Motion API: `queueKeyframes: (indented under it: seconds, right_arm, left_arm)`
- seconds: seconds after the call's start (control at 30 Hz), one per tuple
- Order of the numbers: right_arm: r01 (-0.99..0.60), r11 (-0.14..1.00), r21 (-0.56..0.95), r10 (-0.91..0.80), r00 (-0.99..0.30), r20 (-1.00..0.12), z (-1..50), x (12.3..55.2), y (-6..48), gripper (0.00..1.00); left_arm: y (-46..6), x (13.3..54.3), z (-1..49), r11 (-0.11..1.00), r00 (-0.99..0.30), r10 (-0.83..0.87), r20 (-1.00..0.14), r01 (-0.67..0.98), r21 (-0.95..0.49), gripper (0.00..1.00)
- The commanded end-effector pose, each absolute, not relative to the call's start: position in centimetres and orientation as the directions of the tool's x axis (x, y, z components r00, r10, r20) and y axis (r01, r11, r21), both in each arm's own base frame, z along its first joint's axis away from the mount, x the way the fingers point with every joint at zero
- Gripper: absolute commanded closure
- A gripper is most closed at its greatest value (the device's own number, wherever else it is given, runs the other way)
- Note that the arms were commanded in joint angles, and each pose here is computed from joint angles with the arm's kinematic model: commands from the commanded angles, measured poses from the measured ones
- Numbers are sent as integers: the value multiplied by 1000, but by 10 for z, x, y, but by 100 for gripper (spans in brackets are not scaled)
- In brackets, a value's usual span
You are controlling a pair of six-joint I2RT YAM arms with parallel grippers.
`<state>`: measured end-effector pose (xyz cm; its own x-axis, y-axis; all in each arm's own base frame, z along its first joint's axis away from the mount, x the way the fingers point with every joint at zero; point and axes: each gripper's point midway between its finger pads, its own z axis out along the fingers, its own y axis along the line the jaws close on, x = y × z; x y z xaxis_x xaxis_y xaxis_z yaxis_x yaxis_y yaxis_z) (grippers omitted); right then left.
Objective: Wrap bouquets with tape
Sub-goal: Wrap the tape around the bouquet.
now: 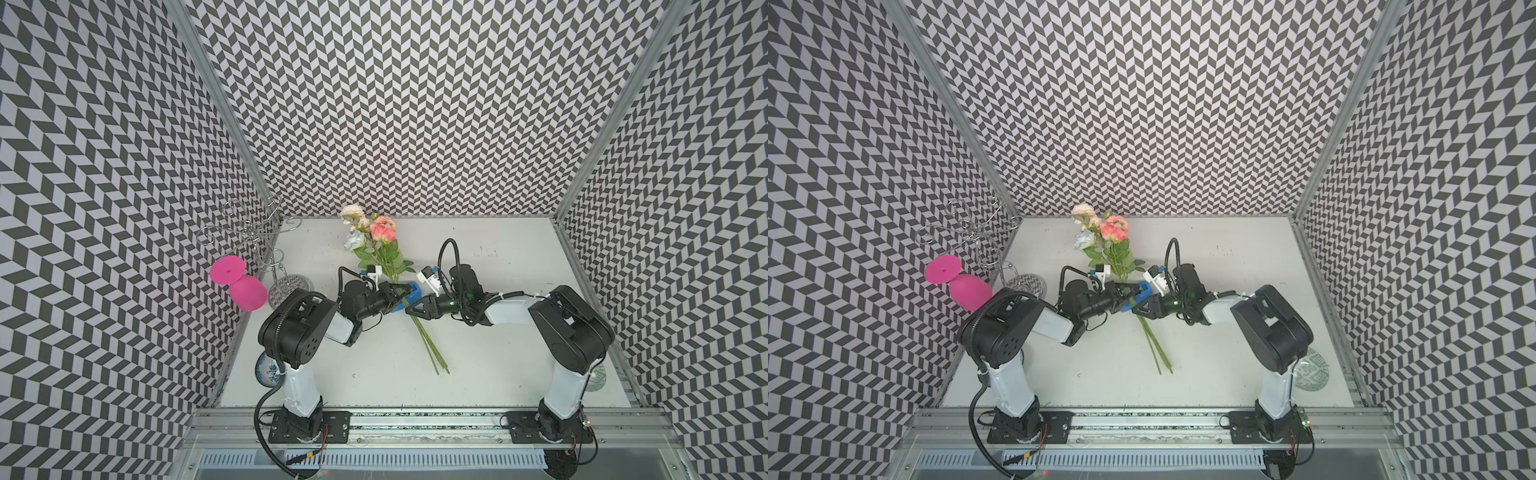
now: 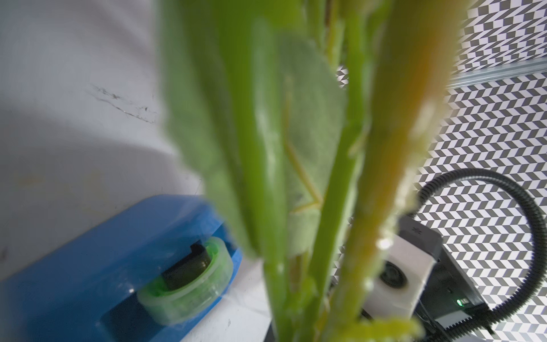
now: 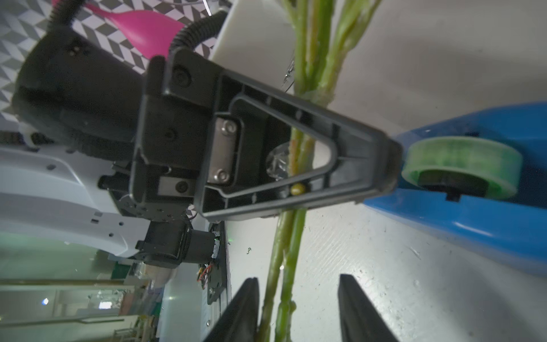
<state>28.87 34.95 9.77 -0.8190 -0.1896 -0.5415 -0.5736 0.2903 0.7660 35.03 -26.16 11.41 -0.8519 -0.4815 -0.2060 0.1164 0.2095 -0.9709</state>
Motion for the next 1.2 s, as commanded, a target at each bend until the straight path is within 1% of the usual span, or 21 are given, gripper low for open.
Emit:
queueKeyframes:
  seconds: [0.0,0.03,0.1,0.2,0.23,0.3,0.4,0.43,0.47,0.5,0.53,0.57,0.6,0.7,0.8,0.83,0.87,0.93,1.0,1.1,1.17]
  right_arm:
    - [-585,286,759,-187,-811,-555,97,294,354,76]
    - [-583,300,755,-183,-812,-554,95,295,353,83]
    - [-586,317,746,-178,-809,-560,96,298,352,92]
    - [-594,369,715,-169,-799,-577,97,303,348,100]
    - [-598,388,701,-166,-794,-585,98,305,346,100]
    - [-604,419,678,-165,-785,-597,99,308,344,100]
    - [-630,454,630,-186,-759,-624,101,307,347,100]
    - [-640,461,615,-200,-750,-630,102,306,351,100]
    - [-643,461,612,-215,-750,-626,101,304,354,96]
    - [-640,452,621,-214,-754,-621,101,304,356,84]
    - [-632,444,636,-207,-762,-613,101,304,357,69]
    - [-621,446,644,-200,-771,-605,99,307,357,62]
    - [-617,446,648,-199,-775,-600,96,309,357,59]
    - [-613,421,669,-200,-782,-591,94,311,361,58]
    - [-613,385,690,-203,-785,-585,96,308,365,65]
    - [-612,380,694,-206,-787,-582,95,307,365,71]
    - [-612,382,692,-206,-787,-582,95,307,365,80]
    - [-611,407,679,-208,-786,-582,92,309,362,92]
    - [-616,457,642,-206,-775,-597,91,314,357,97]
    - [-630,554,545,-233,-745,-624,89,320,351,100]
    - [-650,603,462,-276,-714,-644,88,320,354,100]
  left_arm:
    - [-264,351,153,148,-825,-487,-285,244,-958,100]
    - [-263,351,154,147,-822,-492,-288,247,-958,100]
    - [-262,350,153,149,-820,-497,-285,244,-958,100]
    - [-261,349,152,150,-820,-497,-283,240,-959,100]
    - [-261,349,152,151,-817,-500,-286,243,-958,99]
    - [-260,349,151,162,-815,-501,-291,242,-957,87]
    - [-262,352,145,196,-819,-492,-296,227,-954,88]
    - [-262,352,145,197,-819,-491,-297,227,-954,91]
    - [-263,351,146,192,-820,-490,-295,228,-955,99]
    - [-264,351,146,184,-821,-491,-291,229,-956,100]
    - [-265,351,149,169,-821,-491,-290,237,-957,100]
    - [-266,350,151,155,-822,-493,-287,241,-958,100]
    - [-267,349,152,145,-822,-494,-283,243,-959,100]
    - [-267,347,156,125,-822,-496,-278,249,-960,100]
    - [-266,347,158,121,-817,-503,-282,256,-959,100]
    - [-265,347,159,116,-814,-509,-281,259,-959,100]
    - [-264,346,159,112,-812,-513,-279,260,-959,100]
    - [-264,346,160,106,-811,-514,-281,265,-958,100]
    - [-265,346,158,112,-814,-510,-279,259,-959,98]
    - [-263,349,144,173,-817,-509,-272,212,-962,76]
    - [-261,353,129,254,-819,-505,-272,160,-954,63]
